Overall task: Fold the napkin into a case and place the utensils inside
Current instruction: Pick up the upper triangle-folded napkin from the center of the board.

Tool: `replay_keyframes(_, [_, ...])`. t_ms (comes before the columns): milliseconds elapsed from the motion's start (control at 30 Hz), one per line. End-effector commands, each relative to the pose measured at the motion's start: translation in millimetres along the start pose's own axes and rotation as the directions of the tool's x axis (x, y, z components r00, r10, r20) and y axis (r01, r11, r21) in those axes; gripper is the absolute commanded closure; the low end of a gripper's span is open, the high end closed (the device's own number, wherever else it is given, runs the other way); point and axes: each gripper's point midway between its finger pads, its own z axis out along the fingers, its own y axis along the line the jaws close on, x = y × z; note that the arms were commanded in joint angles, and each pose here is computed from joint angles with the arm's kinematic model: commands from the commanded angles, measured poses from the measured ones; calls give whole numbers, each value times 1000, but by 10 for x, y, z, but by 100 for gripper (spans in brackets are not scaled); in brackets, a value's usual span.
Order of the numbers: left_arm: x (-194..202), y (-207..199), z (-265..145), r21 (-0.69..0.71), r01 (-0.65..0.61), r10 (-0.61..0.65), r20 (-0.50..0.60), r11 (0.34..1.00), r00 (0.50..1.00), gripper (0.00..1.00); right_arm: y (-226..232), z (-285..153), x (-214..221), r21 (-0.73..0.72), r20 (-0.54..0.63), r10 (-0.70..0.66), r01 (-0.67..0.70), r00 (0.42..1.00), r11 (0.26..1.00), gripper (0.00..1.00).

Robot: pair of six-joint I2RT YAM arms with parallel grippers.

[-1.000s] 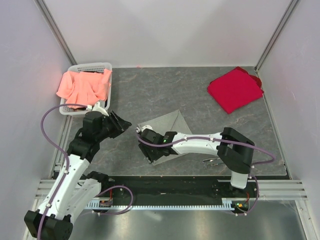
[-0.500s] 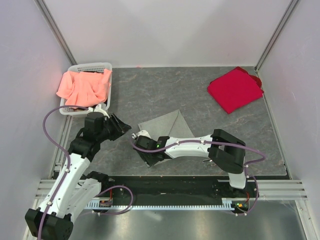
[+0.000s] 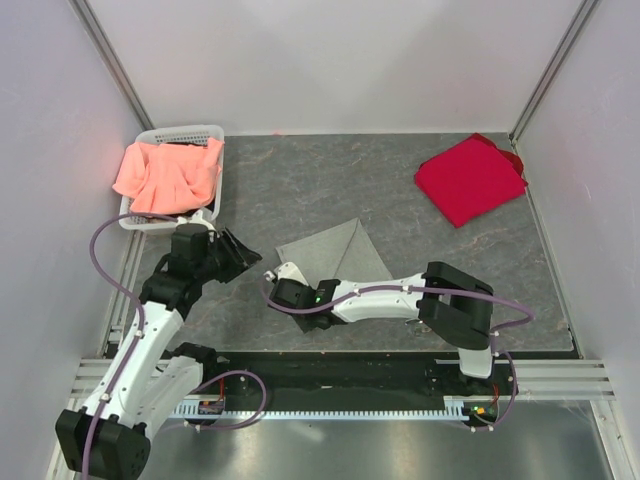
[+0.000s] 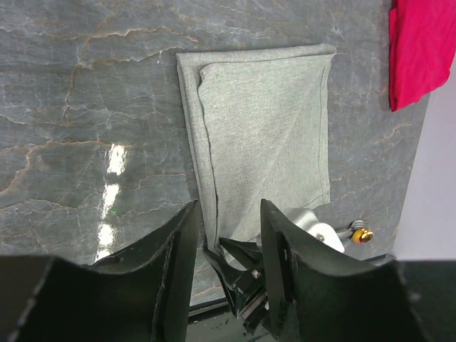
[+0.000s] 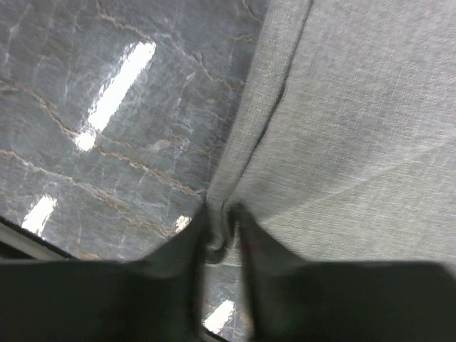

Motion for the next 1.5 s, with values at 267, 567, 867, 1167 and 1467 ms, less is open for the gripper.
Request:
replay_keyframes(267, [172, 32, 230, 59, 28, -23, -89, 998, 996, 48, -460, 70, 347, 250, -33, -88, 93, 996, 964, 100])
replay_keyframes(567, [516, 15, 726, 132, 159, -116, -287, 978, 951, 38, -136, -494, -219, -24, 124, 32, -29, 992, 999, 100])
replay_keyframes(867, [467, 76, 1042, 38, 176, -159, -273, 984, 949, 36, -142, -619, -274, -85, 142, 73, -61, 987, 994, 100])
replay_keyframes(1167, [585, 279, 1328, -78, 203, -218, -304, 976, 928, 37, -149, -714, -374, -121, 170, 102, -82, 980, 989, 100])
replay_keyframes(1467, [462, 291, 1445, -97, 213, -232, -254, 972, 939, 65, -148, -737, -394, -138, 172, 99, -76, 980, 987, 100])
